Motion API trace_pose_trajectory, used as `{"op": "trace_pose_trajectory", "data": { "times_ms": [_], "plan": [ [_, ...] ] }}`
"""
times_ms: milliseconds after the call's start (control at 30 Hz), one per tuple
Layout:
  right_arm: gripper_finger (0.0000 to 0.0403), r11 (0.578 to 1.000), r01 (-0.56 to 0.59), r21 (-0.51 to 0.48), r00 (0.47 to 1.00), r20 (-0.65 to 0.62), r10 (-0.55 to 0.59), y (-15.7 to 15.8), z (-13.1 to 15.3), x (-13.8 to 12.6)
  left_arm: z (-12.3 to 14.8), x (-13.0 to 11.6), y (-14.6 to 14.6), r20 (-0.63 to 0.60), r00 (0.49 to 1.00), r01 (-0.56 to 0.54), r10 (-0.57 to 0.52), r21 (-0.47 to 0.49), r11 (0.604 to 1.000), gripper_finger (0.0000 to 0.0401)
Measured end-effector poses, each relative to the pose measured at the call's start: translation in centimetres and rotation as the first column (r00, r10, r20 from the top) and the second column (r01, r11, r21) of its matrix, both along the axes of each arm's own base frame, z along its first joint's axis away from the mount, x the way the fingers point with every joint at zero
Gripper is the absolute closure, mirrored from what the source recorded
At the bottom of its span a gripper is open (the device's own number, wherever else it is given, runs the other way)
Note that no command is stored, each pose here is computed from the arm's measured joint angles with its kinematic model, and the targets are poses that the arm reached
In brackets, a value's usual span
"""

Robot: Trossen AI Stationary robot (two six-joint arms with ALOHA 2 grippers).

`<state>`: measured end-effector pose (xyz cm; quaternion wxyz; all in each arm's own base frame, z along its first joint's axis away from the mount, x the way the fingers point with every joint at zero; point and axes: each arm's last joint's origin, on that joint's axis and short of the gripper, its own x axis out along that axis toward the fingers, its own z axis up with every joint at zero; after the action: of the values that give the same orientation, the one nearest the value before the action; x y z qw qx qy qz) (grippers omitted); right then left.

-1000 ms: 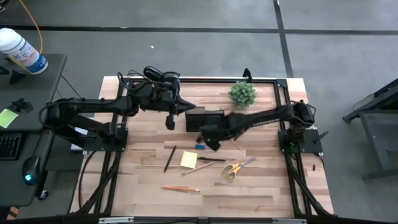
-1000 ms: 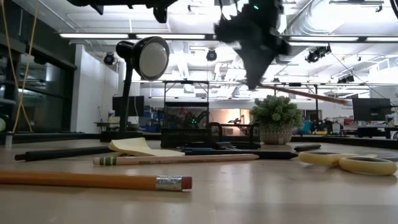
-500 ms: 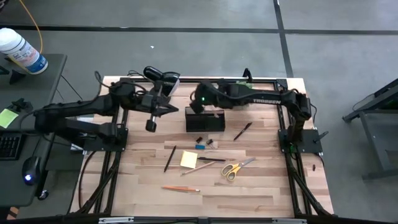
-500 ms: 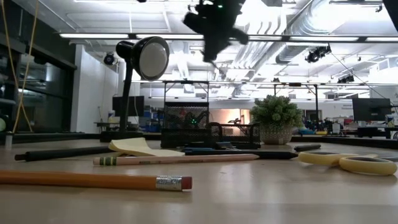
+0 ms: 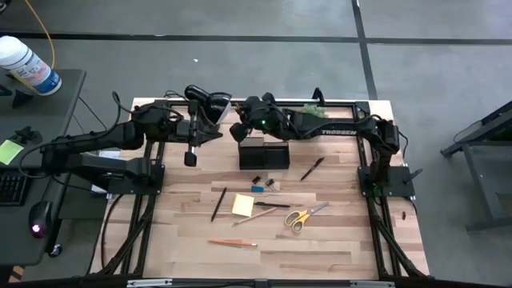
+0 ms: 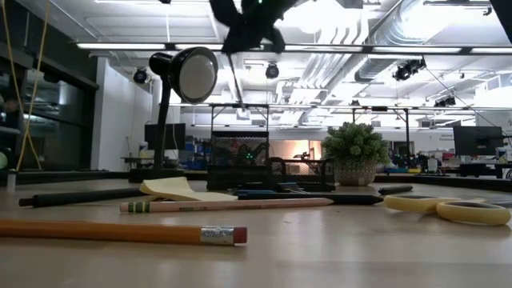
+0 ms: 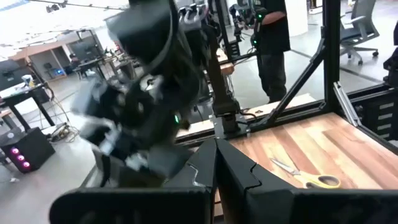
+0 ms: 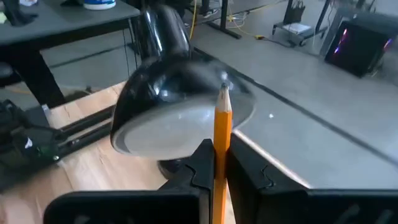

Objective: Pick and place office supplies into organizer
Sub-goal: Put the right orange pencil into the black desk organizer, then put the pink pencil into the black desk organizer

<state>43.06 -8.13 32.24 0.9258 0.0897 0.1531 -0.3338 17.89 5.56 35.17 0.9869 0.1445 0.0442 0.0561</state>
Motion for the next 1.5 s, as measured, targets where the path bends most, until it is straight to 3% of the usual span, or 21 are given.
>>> {"op": "trace_pose_trajectory", "data": {
  "times_ms": [500,667,833,1200,1400,1500],
  "plan": [
    [0.0383,0.995,0.067,0.078,0.992,0.103,-0.075,1.3,-7.6,-0.9,0.0,0.0,0.0,-0.007,1.000,0.002,-0.002,0.029,1.000,0.0401],
    [0.0383,0.989,0.078,0.127,0.973,0.205,-0.103,1.3,-9.0,-1.4,0.0,0.0,0.0,-0.007,1.000,0.002,-0.002,0.028,1.000,0.0401],
    [0.0382,0.989,0.064,0.134,0.977,0.193,-0.090,1.3,-9.8,-1.7,0.0,0.0,0.0,-0.006,1.000,0.001,-0.001,0.027,1.000,0.0401],
    [0.0256,0.981,-0.070,0.181,0.981,0.191,0.035,0.7,-10.2,-1.8,0.0,0.0,0.1,-0.005,1.000,-0.025,0.025,0.027,0.999,0.0401],
    [0.0226,0.979,-0.116,0.167,0.981,0.174,0.087,0.9,-10.2,-1.7,0.0,0.0,0.1,-0.004,1.000,-0.025,0.025,0.028,0.999,0.0401],
    [0.0224,0.963,-0.166,0.212,0.968,0.220,0.119,1.0,-8.9,-1.8,0.0,0.0,0.1,-0.006,1.000,-0.025,0.025,0.027,0.999,0.0401]
  ]
}}
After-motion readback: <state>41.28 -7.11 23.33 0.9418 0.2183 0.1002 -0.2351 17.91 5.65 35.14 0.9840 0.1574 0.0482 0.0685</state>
